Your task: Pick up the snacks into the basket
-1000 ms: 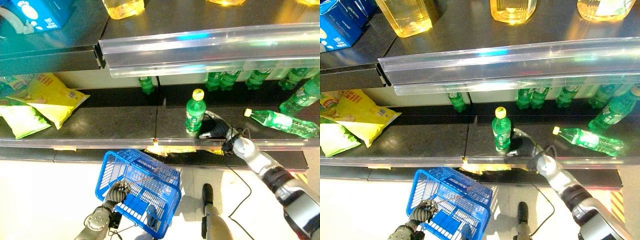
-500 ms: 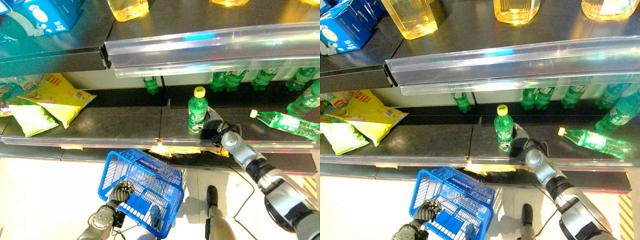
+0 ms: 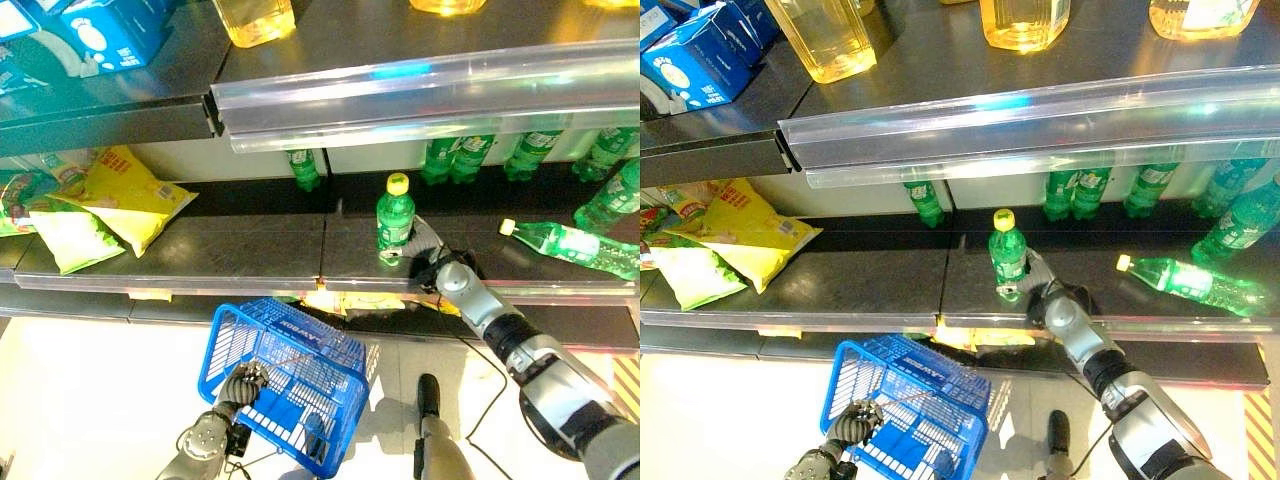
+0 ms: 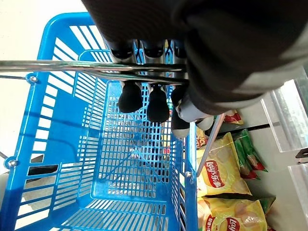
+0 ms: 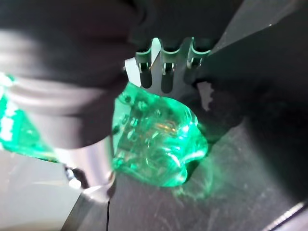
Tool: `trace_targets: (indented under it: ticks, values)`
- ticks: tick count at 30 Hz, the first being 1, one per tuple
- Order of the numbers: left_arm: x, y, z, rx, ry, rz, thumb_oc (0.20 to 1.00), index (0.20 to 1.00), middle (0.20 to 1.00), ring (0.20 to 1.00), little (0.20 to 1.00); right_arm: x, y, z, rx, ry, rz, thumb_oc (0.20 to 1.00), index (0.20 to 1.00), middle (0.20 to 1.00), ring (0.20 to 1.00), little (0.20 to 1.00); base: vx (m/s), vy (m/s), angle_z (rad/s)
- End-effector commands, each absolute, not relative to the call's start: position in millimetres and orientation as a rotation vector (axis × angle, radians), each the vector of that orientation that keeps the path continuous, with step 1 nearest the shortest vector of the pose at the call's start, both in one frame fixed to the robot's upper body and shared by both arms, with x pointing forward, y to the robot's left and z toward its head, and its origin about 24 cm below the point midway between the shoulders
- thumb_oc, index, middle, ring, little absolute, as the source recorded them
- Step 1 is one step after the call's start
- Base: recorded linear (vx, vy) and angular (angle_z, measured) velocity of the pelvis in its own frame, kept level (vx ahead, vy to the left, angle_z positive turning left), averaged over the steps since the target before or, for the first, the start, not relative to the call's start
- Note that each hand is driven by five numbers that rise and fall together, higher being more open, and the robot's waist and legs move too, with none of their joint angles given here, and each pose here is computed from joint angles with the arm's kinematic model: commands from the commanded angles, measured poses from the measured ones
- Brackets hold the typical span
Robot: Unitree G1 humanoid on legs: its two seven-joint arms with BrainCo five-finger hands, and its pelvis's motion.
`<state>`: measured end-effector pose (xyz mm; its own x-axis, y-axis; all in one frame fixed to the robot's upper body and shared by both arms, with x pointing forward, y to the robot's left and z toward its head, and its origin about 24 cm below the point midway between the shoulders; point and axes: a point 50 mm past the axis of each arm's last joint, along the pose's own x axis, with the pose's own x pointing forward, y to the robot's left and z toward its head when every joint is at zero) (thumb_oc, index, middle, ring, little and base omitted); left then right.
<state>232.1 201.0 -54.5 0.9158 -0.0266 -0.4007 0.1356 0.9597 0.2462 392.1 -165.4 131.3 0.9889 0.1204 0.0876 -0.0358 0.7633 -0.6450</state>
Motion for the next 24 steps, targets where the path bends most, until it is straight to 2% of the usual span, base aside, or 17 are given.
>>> trace_targets:
  ticks: [1,7,15,24]
  values:
    - [246.0,202.2,-32.9,0.303,0.284,-0.094,0.200,0.200,0.200,0.200,0.200,398.5,-152.1,131.0,-0.690,-0.089,0.133,0.200,0.200,0.200,0.200,0.200,0.00,0.000,0.00]
    - [246.7,200.5,-33.1,0.304,0.286,-0.105,0.200,0.200,0.200,0.200,0.200,400.6,-139.4,126.9,-0.603,-0.061,0.153,0.200,0.200,0.200,0.200,0.200,0.00,0.000,0.00]
    - [248.7,199.6,-32.1,0.303,0.281,-0.104,0.200,0.200,0.200,0.200,0.200,402.0,-143.9,124.7,-0.496,-0.033,0.107,0.200,0.200,0.200,0.200,0.200,0.00,0.000,0.00]
    - [254.0,197.4,-29.0,0.297,0.273,-0.109,0.200,0.200,0.200,0.200,0.200,399.0,-135.9,122.7,-0.012,-0.015,0.090,0.200,0.200,0.200,0.200,0.200,0.00,0.002,0.00]
